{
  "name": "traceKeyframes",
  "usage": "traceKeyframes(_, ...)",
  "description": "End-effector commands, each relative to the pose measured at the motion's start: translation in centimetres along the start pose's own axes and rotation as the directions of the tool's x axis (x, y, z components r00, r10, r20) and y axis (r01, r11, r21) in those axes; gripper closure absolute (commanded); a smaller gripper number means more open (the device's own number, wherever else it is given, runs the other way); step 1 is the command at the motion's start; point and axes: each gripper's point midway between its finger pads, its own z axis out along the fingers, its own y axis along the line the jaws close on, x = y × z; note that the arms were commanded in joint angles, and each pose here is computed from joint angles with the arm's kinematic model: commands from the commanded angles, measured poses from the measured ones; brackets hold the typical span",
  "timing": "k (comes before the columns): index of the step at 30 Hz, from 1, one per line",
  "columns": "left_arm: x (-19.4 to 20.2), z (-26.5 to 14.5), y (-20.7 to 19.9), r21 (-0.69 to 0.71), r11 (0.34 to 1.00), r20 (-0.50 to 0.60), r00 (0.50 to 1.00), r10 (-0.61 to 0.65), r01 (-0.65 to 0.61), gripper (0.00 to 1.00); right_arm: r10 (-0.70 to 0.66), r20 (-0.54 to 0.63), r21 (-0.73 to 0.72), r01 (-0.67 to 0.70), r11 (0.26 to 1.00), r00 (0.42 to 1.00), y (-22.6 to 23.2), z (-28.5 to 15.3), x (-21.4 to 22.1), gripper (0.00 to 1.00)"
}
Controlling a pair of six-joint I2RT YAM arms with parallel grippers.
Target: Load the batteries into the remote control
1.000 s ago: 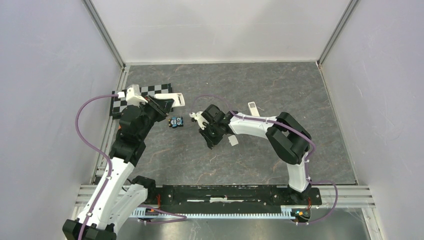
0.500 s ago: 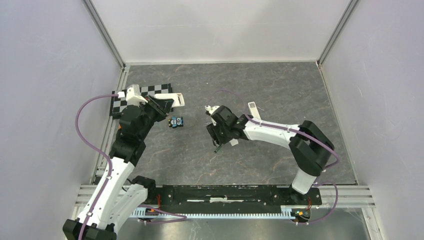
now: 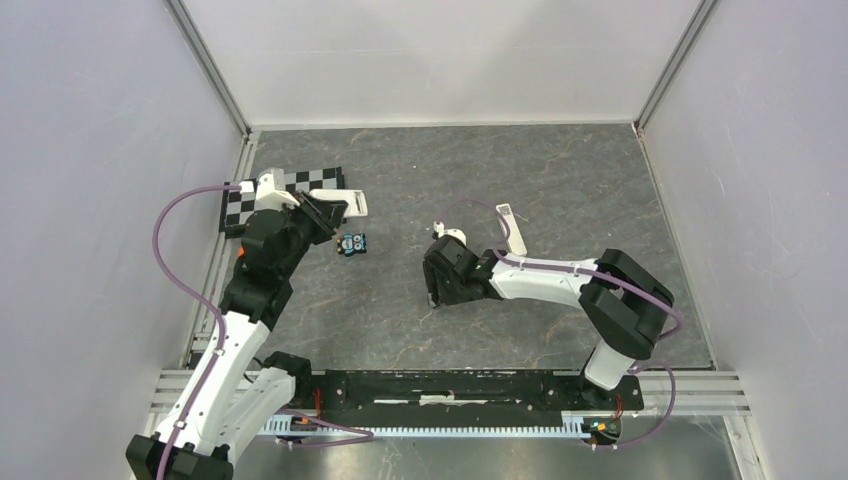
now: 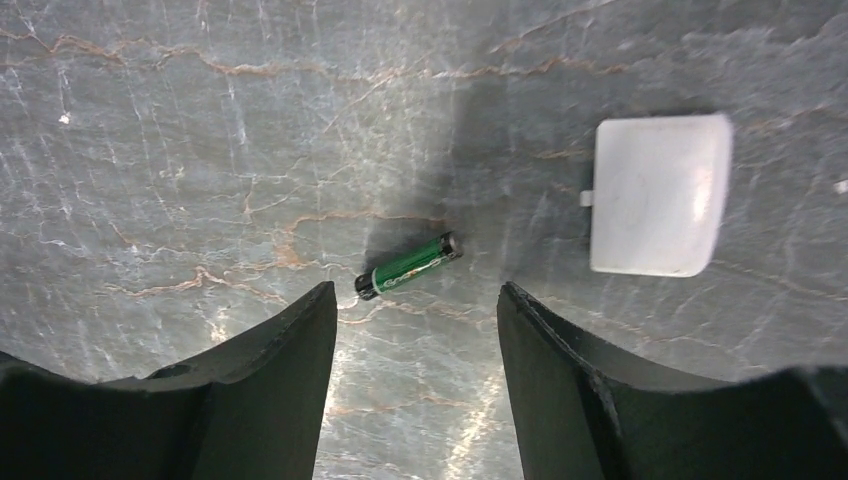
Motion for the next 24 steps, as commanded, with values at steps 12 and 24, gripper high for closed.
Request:
traceKeyframes(12,-2.4,-1.3,-1.3,0.034,0.995,0.069,0.993,0.092,-0.094,0.98,0.025,0.062,0.222,-0.038,0.974,0.998,-1.0,2.2,-1.2,0.54)
traceKeyframes(24,-2.3,-1.3,-1.2,0.039,0.996,0.072,0.994,0.078,-0.081,0.98,-0.201,0.08,0.244,0.176,0.954,0.976,-1.3,1.2,-1.9,0.82)
